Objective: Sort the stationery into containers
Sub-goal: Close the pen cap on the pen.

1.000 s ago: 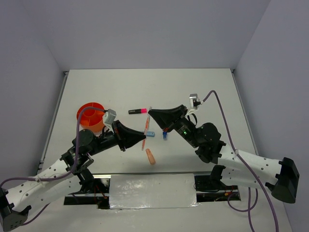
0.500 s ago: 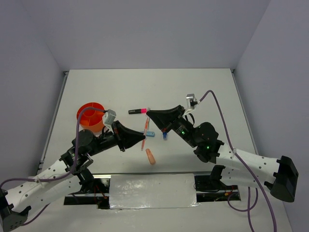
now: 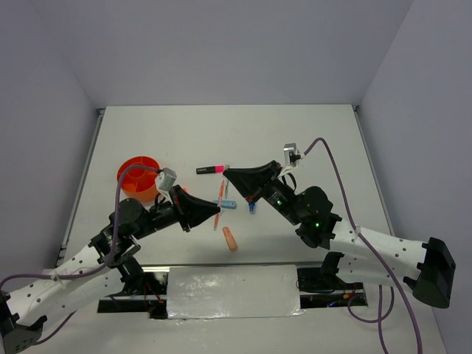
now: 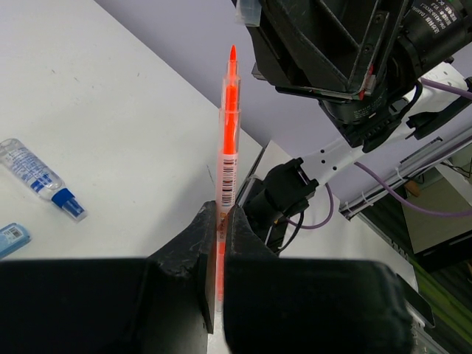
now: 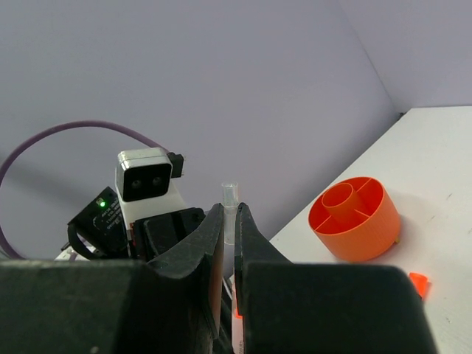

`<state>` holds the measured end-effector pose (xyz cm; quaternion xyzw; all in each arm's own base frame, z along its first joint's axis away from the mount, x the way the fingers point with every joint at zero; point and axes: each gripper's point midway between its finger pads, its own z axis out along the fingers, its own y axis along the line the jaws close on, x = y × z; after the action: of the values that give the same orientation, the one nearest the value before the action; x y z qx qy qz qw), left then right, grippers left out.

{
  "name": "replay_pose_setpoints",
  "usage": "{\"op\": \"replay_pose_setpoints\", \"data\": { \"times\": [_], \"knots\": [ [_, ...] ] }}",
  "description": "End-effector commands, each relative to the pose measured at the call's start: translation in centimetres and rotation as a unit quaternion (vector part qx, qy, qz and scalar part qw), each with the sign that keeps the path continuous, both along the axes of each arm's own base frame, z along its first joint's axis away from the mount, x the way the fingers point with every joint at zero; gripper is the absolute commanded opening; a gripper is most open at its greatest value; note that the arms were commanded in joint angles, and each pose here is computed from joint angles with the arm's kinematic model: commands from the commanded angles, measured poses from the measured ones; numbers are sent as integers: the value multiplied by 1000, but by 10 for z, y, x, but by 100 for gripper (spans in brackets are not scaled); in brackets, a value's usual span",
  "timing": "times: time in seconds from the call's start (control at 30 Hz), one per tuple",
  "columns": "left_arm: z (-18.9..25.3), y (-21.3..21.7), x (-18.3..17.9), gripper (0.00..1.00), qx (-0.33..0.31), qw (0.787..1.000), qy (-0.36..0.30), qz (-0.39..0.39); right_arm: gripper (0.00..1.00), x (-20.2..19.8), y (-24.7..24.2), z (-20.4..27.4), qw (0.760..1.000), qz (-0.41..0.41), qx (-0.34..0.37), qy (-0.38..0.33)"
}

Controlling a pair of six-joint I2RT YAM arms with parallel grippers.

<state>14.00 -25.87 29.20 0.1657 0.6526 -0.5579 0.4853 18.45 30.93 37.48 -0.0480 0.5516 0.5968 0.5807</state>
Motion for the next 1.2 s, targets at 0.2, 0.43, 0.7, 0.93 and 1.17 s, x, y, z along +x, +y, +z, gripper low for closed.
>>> {"op": "replay_pose_setpoints", "data": {
  "times": [0.2, 0.43, 0.7, 0.93, 1.17],
  "knots": [
    [27, 6, -1, 0, -23, 999, -37, 11, 0, 3, 4, -1, 1000, -8, -7, -2],
    [27, 6, 2, 0, -23, 999, -36, 17, 0, 3, 10, -8, 1000, 2, -17, 0],
    [30, 9, 4, 0, -23, 999, -39, 29, 0, 0, 11, -11, 1000, 8, -18, 2],
    [36, 11, 7, 0, -23, 998, -52, 39, 4, -5, 19, -22, 999, 32, -30, 8],
    [53, 13, 8, 0, -32, 996, -76, 44, 15, -8, 19, -34, 998, 42, -38, 15]
  ]
}}
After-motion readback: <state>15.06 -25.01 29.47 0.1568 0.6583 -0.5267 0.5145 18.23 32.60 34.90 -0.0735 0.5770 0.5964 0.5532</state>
